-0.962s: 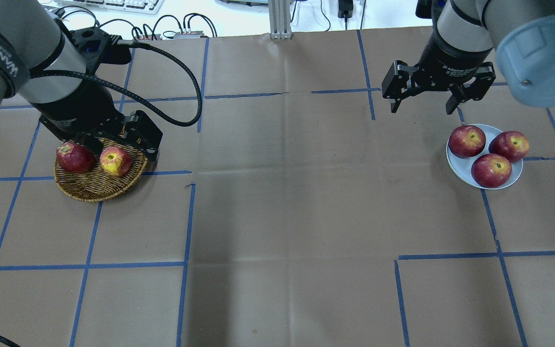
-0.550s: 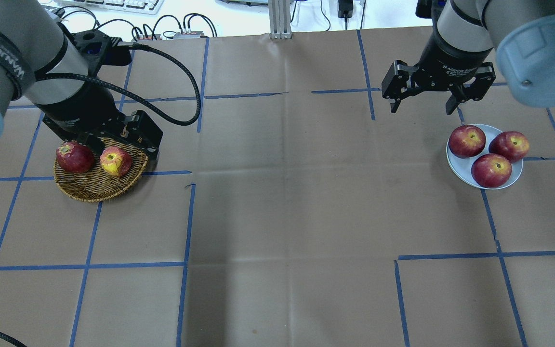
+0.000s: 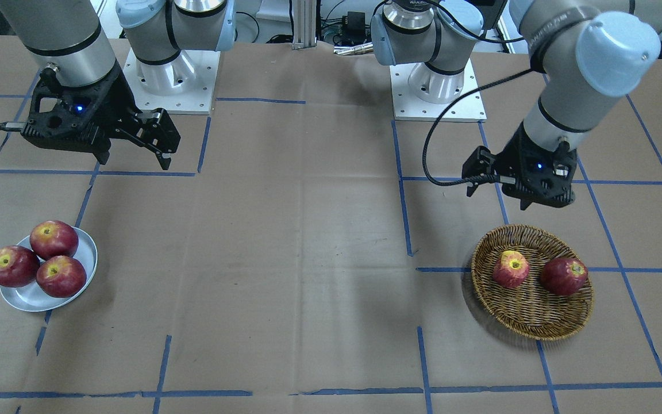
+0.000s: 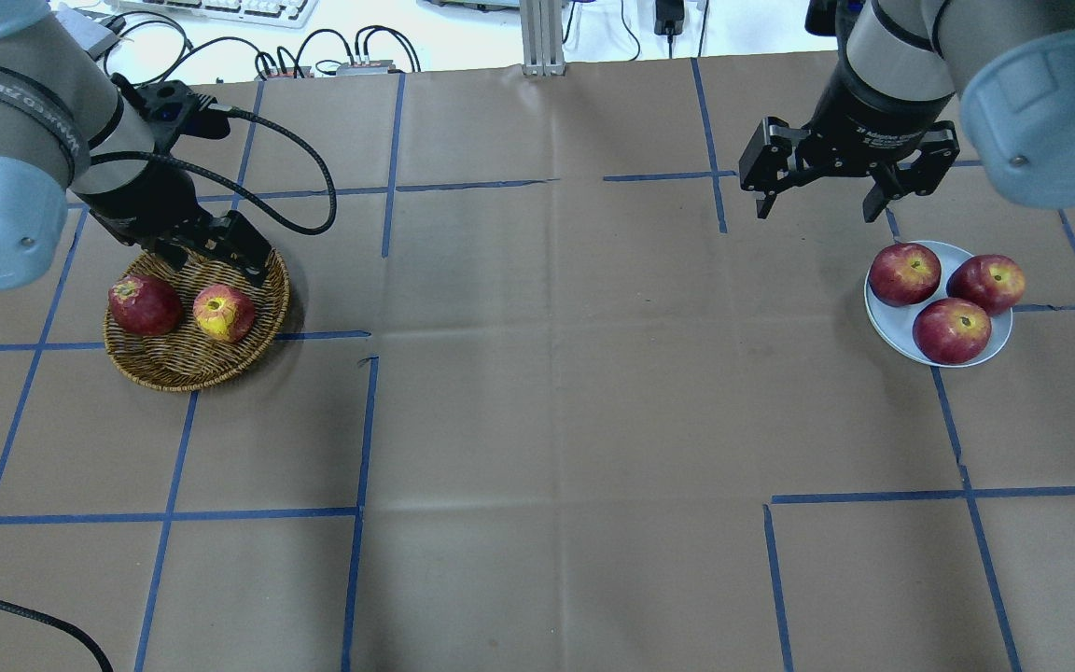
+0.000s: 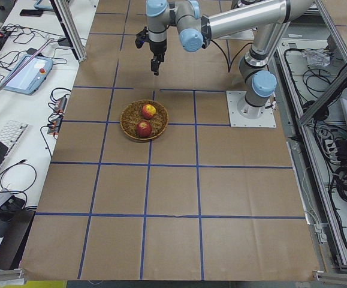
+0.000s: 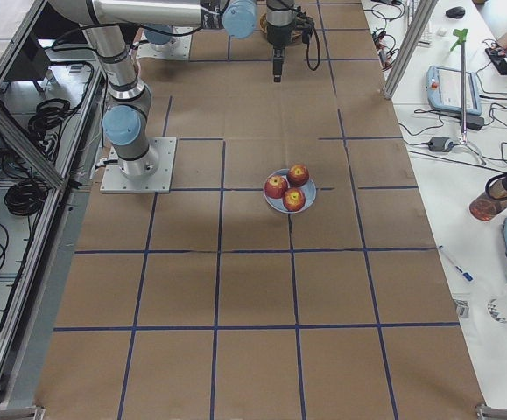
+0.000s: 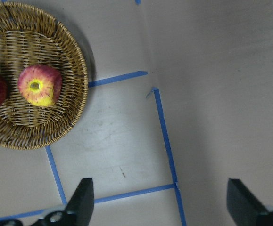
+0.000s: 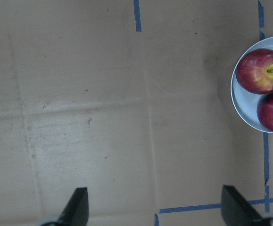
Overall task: Transfer apple from basket to plate
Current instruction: 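Lower the left gripper into the basket and grasp the yellow-red apple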
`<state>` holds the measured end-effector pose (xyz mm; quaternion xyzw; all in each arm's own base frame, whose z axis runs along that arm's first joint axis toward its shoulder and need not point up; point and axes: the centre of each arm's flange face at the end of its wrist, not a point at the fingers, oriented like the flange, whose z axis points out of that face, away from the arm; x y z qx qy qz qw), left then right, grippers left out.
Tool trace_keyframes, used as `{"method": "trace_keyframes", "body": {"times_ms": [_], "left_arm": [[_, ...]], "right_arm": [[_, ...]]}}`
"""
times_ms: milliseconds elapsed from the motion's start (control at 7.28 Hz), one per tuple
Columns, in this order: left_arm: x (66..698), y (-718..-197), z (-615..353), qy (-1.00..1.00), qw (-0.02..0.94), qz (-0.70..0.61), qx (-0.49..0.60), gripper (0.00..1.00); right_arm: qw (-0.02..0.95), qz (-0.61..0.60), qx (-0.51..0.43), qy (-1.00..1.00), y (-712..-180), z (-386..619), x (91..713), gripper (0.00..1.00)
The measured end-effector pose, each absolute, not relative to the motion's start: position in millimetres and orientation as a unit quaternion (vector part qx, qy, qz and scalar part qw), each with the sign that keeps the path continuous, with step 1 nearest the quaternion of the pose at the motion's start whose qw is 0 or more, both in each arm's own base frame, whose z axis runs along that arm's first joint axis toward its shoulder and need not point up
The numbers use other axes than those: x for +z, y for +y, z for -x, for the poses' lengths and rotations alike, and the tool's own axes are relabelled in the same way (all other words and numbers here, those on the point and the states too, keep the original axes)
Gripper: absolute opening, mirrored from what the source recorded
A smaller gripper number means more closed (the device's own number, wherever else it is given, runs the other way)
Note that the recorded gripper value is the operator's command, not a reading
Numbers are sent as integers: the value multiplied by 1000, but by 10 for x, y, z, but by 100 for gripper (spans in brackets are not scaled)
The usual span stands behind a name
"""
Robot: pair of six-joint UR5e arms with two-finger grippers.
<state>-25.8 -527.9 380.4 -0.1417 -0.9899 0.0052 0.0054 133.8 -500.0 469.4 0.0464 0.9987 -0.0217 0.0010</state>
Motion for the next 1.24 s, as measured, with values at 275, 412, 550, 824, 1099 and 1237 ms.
{"method": "trace_keyframes", "body": {"times_ms": [275,412,550,824,1099,1237], "left_arm": [[3224,-5541,-139,-989,-3,148,21,99],[2949,-5616,-262,-989,-4,144,23,98],[2743,-5687,-341,-990,-4,141,21,98],[2457,-5790,-518,-991,-6,130,22,98],[2247,-5807,-638,-993,-2,120,11,98],[2150,-5784,-647,-993,3,118,1,96]], "right_arm": [[1,-47,-22,999,-4998,-1336,4703,100],[1,-47,-23,999,-4998,-1335,4705,100],[1,-47,-23,999,-4999,-1335,4707,100],[1,-47,-23,999,-5000,-1335,4707,100],[1,-47,-24,999,-5003,-1335,4711,100],[1,-47,-24,999,-5005,-1335,4711,100]]}}
